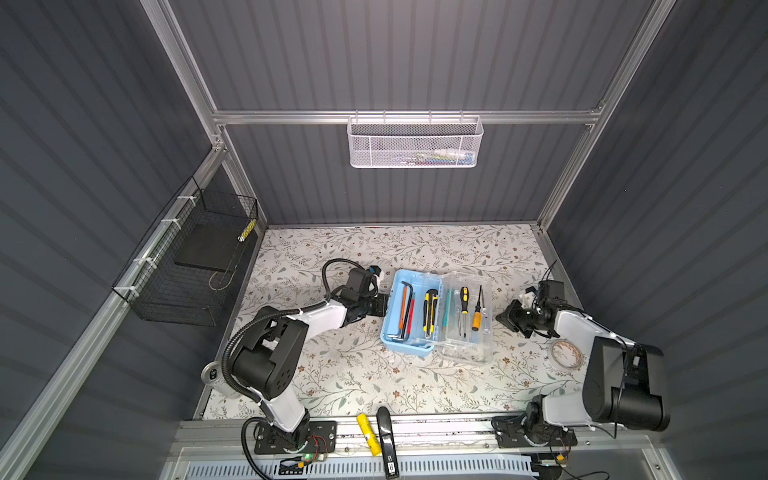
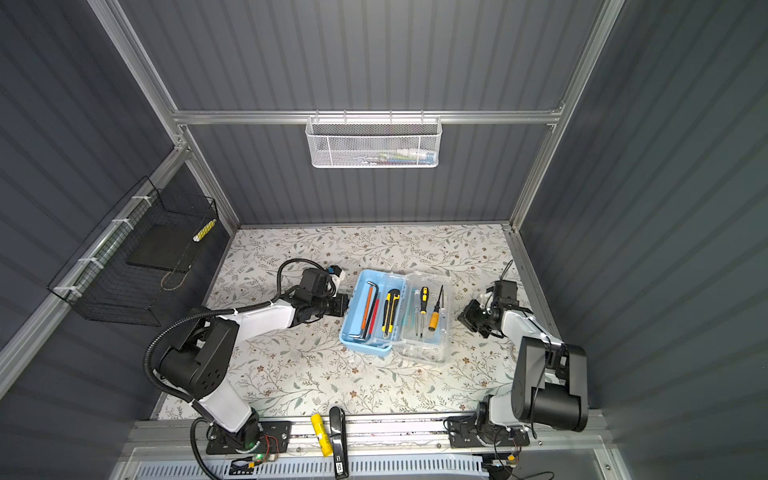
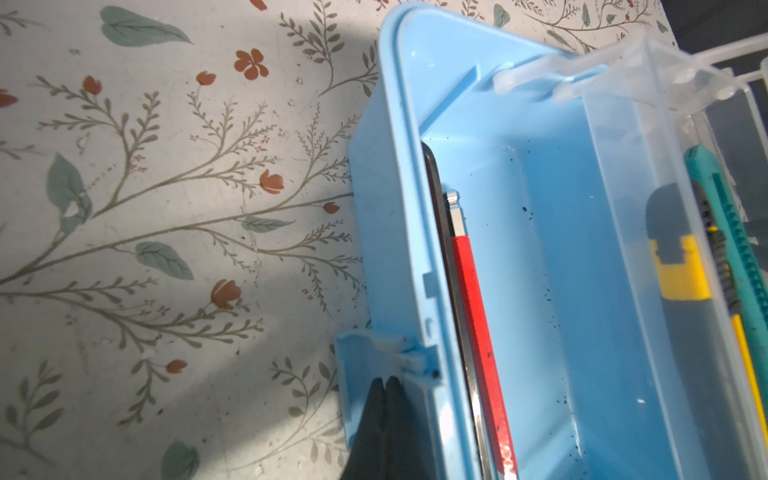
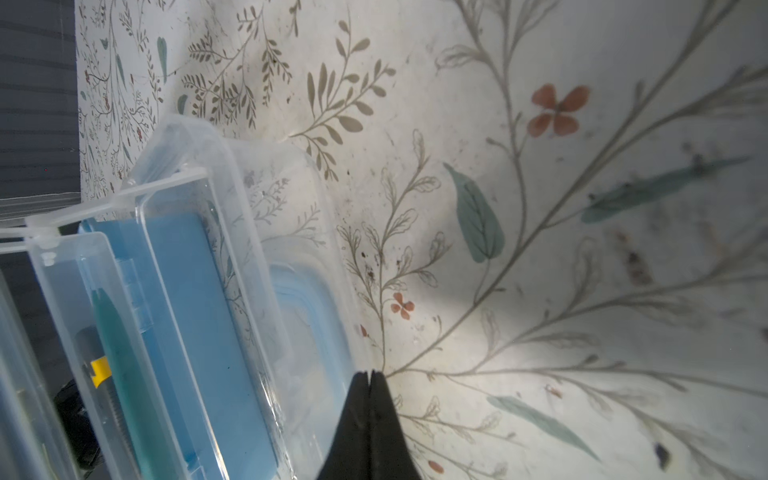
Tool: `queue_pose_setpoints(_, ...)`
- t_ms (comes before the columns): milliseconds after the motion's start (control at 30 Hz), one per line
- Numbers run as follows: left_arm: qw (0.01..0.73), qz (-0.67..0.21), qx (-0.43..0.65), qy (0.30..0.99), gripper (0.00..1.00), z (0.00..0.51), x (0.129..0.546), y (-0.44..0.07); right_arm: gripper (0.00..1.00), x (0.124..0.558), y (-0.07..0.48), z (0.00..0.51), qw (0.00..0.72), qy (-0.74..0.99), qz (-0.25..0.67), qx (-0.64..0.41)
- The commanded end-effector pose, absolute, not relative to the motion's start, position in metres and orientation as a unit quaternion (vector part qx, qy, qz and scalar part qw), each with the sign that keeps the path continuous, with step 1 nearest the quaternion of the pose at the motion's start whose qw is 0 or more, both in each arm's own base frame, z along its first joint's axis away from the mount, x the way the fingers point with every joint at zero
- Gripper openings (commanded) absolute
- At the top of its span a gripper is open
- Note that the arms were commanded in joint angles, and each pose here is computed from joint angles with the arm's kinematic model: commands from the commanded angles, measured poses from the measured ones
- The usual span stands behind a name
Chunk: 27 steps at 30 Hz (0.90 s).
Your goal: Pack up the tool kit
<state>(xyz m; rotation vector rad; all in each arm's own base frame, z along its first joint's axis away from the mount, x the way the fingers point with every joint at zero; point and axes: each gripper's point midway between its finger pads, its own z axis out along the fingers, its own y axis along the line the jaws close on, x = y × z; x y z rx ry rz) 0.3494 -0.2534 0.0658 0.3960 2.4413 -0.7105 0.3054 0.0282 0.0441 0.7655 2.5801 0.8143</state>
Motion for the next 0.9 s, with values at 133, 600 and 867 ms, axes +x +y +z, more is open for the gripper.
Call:
queue_pose_setpoints(133,0.284,-0.286,0.156,0.902,0.00,0.076,0.347,-0.262,0.00,0.306,0.047,0.036,0.149,0.907,0.313,0.239)
queue_pose_setpoints(600,0.282,-0.299,0.158,0.898,0.00,0.081,0.348,-0.268,0.00,0.307,0.061,0.043,0.143,0.900,0.353,0.213)
queue_pose_setpoints(867,0.280,-0.300,0.162,0.898,0.00,0.082,0.347,-0.268,0.00,0.309,0.067,0.059,0.164,0.894,0.371,0.191)
